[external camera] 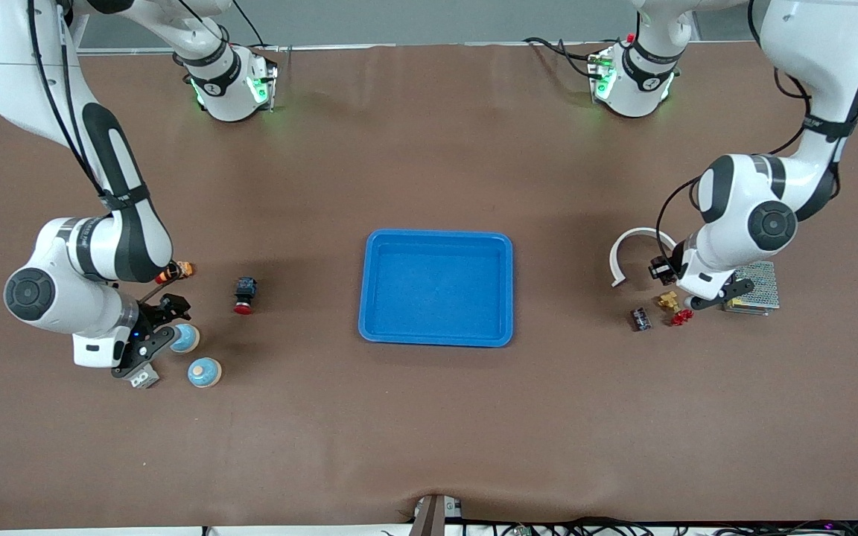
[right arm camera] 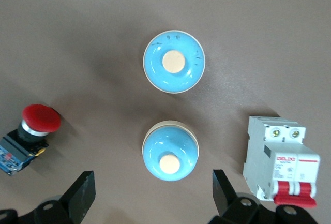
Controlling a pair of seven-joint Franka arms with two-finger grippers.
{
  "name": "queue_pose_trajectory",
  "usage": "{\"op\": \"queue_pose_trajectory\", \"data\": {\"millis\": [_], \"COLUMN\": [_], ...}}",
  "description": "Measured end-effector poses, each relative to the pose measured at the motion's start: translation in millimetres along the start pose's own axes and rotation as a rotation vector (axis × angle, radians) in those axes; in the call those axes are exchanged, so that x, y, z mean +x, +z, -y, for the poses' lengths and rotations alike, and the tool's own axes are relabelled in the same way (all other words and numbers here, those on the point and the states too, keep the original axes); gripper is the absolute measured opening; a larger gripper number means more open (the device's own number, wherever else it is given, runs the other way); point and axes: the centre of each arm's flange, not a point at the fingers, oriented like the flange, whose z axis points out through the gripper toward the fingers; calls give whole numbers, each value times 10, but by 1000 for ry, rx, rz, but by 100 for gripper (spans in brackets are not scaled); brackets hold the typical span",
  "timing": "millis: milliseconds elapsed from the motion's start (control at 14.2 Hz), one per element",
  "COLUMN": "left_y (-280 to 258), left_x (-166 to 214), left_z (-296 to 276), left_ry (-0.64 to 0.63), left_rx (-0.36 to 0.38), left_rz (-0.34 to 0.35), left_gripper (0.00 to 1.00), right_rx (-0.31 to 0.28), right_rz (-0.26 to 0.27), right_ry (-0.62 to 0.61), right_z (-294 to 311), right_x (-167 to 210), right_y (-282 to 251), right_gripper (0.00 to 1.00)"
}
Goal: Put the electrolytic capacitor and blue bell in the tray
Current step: 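Grasp the brown capacitor with the left gripper while the right gripper descends, then carry the capacitor to the tray while the right gripper lowers to a bell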
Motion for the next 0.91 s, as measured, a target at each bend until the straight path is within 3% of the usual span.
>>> {"op": "queue_pose_trajectory", "data": {"millis": [351, 912], "left_y": [-708, -683], "left_x": [-493, -862], "left_z": [-1143, -2230], "left_ry": [-76, -177], "left_rx": [-3, -42], "left_rz": [-2, 2], "left_gripper": [32, 32], "right_rx": [-22, -41], "right_rz": [-18, -27], "right_ry": [-98, -205], "right_z": [-47, -271], "right_x": [3, -167], "right_y": [120, 404], "right_gripper": [100, 100]}}
